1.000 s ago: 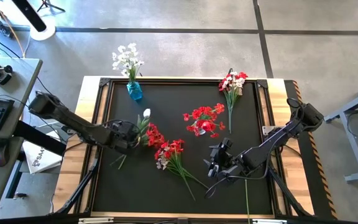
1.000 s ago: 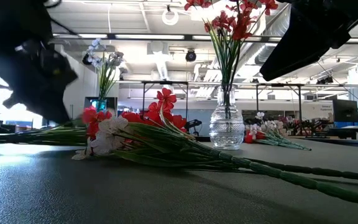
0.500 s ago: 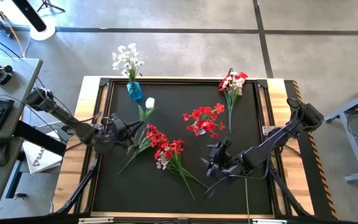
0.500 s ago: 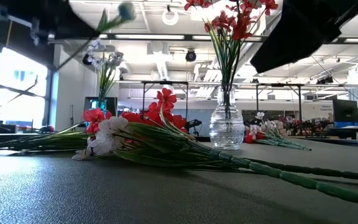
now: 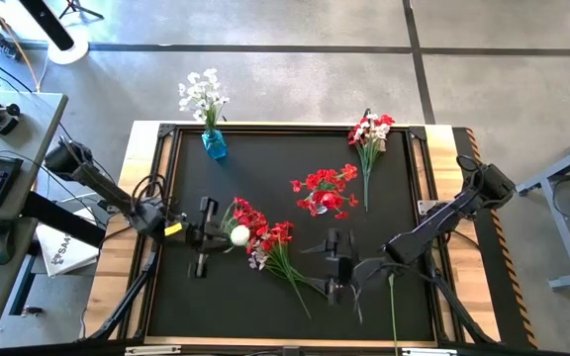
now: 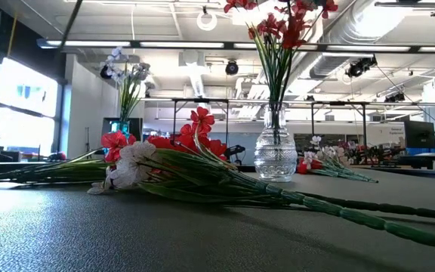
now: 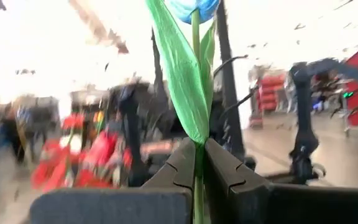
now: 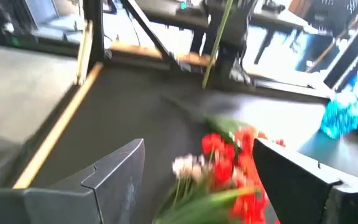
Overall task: Sort flowers into vase by color
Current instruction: Put the left white flower into the blue vase
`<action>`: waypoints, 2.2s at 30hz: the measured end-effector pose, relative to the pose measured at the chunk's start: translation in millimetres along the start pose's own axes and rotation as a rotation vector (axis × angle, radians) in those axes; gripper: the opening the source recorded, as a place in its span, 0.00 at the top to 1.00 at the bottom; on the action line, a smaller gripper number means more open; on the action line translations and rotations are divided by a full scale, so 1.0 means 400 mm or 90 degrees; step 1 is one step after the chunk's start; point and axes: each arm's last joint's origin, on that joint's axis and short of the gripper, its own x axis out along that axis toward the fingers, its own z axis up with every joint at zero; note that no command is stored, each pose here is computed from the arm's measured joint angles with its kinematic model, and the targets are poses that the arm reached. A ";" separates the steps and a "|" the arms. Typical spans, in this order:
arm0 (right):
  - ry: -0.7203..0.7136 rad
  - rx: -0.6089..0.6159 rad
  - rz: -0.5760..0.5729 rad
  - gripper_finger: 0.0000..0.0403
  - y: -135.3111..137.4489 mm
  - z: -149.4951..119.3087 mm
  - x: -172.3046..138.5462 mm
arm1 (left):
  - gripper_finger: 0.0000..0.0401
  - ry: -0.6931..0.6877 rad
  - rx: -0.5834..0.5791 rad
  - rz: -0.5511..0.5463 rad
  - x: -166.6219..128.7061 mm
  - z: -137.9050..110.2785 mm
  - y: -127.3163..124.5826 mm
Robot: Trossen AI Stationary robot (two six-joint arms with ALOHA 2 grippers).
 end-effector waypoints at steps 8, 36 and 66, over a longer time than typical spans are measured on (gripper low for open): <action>-0.090 0.035 0.055 0.27 -0.053 0.026 0.061 | 1.00 -0.119 0.047 -0.052 0.043 -0.042 -0.003; -0.205 0.056 0.109 0.76 -0.082 0.025 0.166 | 1.00 -0.049 0.098 -0.059 0.205 -0.146 -0.051; -0.115 0.053 0.021 1.00 -0.088 -0.002 0.170 | 0.70 0.181 0.058 0.012 0.175 -0.136 -0.045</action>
